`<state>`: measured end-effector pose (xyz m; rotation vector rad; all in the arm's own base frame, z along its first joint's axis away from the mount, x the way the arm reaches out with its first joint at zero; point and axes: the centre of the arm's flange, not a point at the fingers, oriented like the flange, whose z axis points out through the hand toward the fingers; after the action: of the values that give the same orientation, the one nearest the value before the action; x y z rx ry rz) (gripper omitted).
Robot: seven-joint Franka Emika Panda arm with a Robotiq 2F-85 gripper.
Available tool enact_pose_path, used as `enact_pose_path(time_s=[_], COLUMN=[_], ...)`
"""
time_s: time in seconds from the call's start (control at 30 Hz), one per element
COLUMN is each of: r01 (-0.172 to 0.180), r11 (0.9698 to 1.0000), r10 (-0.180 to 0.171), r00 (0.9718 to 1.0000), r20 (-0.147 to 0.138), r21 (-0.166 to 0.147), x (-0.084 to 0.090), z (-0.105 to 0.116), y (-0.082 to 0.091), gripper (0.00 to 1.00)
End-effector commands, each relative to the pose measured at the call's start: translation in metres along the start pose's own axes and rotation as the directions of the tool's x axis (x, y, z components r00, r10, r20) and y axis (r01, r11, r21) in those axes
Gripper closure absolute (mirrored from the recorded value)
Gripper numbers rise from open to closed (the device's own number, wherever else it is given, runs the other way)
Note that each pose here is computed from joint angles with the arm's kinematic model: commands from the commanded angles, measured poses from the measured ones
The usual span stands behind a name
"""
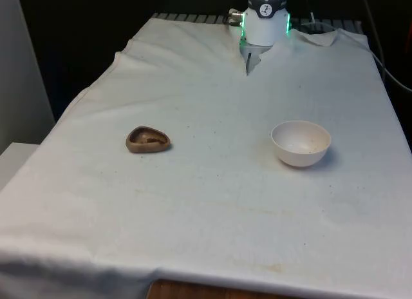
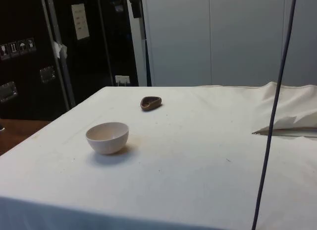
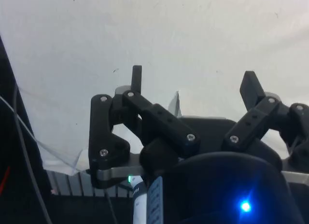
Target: Pour the coffee beans from the cup into the bowl.
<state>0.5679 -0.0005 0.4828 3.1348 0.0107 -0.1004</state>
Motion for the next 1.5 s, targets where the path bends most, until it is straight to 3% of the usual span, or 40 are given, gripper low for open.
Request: enact_pose_path(time_s=[0.0,0.3,0.33,0.37,0.63,0.67,0.7,0.87,0.9,0.93,1.17,1.2,1.23,1.47], r01=[0.0,0.0,0.004,0.001,-0.003,-0.004,-0.004,-0.008,-0.009,-0.007,-0.012,-0.012,-0.012,-0.015], r11=[1.0,0.9993,0.9995,0.9992,0.9982,0.9984,0.9982,0.9981,0.9982,0.9981,0.9982,0.9982,0.9981,0.9981], r10=[0.0,-0.001,-0.004,-0.002,0.002,0.004,0.002,0.006,0.008,0.006,0.009,0.01,0.01,0.012], r00=[1.0,0.9999,1.0,0.9999,0.9997,0.9999,0.9997,0.9995,0.9998,0.9995,0.9992,0.9995,0.9991,0.9988], r20=[-0.001,-0.015,0.0,-0.015,-0.023,-0.011,-0.024,-0.03,-0.019,-0.032,-0.039,-0.03,-0.042,-0.048], r21=[-0.001,-0.037,-0.03,-0.04,-0.059,-0.056,-0.06,-0.062,-0.059,-0.062,-0.059,-0.059,-0.06,-0.059], x=[0.0,-0.003,-0.001,-0.003,-0.003,-0.002,-0.004,-0.003,-0.003,-0.003,-0.003,-0.004,-0.003,-0.002], z=[0.0,0.002,0.003,0.003,0.008,0.008,0.008,0.013,0.014,0.016,0.026,0.024,0.029,0.04], y=[0.0,0.003,0.002,0.004,0.02,0.018,0.021,0.033,0.032,0.037,0.057,0.054,0.063,0.082], gripper=[0.0,0.0,0.0,0.0,0.0,0.0,0.0,0.0,0.0,0.0,0.0,0.0,0.0,0.0])
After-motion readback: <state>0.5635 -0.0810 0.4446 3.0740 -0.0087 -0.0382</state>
